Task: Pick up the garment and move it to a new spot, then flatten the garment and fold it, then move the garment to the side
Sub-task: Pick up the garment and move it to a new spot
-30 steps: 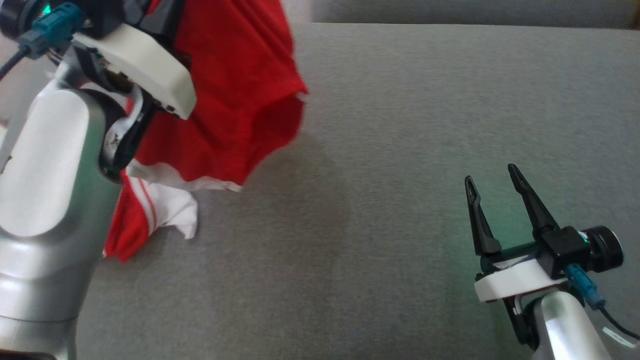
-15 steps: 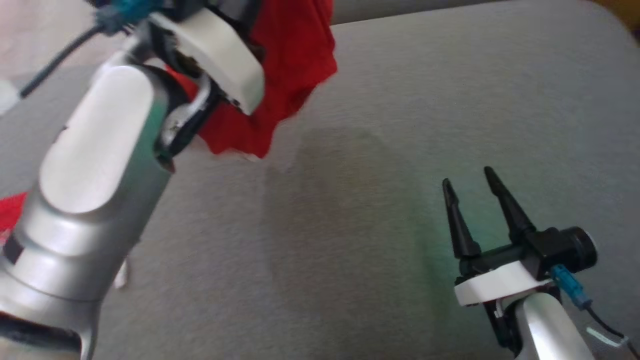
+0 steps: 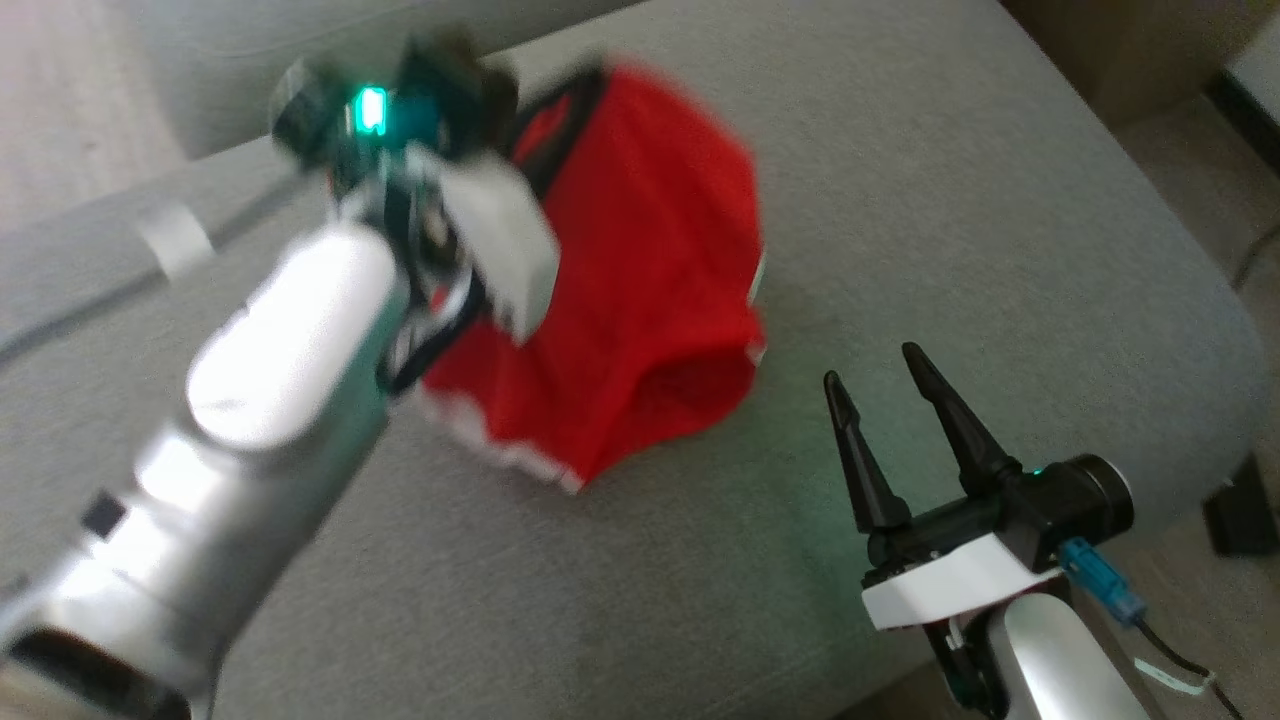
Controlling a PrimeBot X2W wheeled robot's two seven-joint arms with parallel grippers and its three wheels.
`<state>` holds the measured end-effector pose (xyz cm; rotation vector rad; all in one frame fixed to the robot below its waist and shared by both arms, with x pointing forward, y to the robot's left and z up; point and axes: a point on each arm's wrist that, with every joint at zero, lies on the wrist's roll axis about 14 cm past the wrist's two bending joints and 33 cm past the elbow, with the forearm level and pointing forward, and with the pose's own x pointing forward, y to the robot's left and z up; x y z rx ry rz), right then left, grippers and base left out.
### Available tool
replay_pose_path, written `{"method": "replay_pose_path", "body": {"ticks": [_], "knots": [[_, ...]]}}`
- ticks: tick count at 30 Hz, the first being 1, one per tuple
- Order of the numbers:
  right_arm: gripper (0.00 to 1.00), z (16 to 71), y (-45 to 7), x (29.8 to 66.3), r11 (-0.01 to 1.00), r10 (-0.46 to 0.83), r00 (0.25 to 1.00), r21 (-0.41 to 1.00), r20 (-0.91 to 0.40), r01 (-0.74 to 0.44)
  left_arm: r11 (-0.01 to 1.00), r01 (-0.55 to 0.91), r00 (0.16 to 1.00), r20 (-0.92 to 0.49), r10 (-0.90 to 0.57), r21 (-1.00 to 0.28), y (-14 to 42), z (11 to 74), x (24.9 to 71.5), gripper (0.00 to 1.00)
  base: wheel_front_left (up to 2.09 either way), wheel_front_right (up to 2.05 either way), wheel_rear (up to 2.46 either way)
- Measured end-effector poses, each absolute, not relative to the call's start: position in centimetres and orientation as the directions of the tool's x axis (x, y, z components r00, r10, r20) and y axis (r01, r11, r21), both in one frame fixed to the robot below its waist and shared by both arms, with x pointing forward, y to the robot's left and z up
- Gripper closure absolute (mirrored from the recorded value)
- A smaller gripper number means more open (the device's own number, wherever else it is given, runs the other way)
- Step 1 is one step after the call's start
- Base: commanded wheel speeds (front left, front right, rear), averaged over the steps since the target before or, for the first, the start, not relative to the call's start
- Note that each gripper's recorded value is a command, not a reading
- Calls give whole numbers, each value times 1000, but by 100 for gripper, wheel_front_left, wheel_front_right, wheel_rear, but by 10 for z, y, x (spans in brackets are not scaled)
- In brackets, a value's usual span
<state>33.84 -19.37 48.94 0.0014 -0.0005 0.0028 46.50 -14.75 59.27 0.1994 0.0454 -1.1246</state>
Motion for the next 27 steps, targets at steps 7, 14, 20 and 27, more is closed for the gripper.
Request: {"method": "replay_pose_path", "body": {"ticks": [7,14,20,27], "knots": [[0,476,-200,335,1000,-23,998,-1,-50,23,461,887,423,-368,-828,-17,-124,453,460,61,0,0,0],[0,470,-195,348,1000,2,998,-4,-63,-3,556,829,529,-241,-814,-57,-109,452,471,0,0,0,0],[0,472,-183,365,998,55,998,-14,-42,-55,711,701,703,-113,-702,-60,-63,476,489,0,0,0,0],[0,480,-169,378,995,101,995,-10,-10,-101,867,486,872,-12,-490,-111,11,501,466,0,0,0,0]]}}
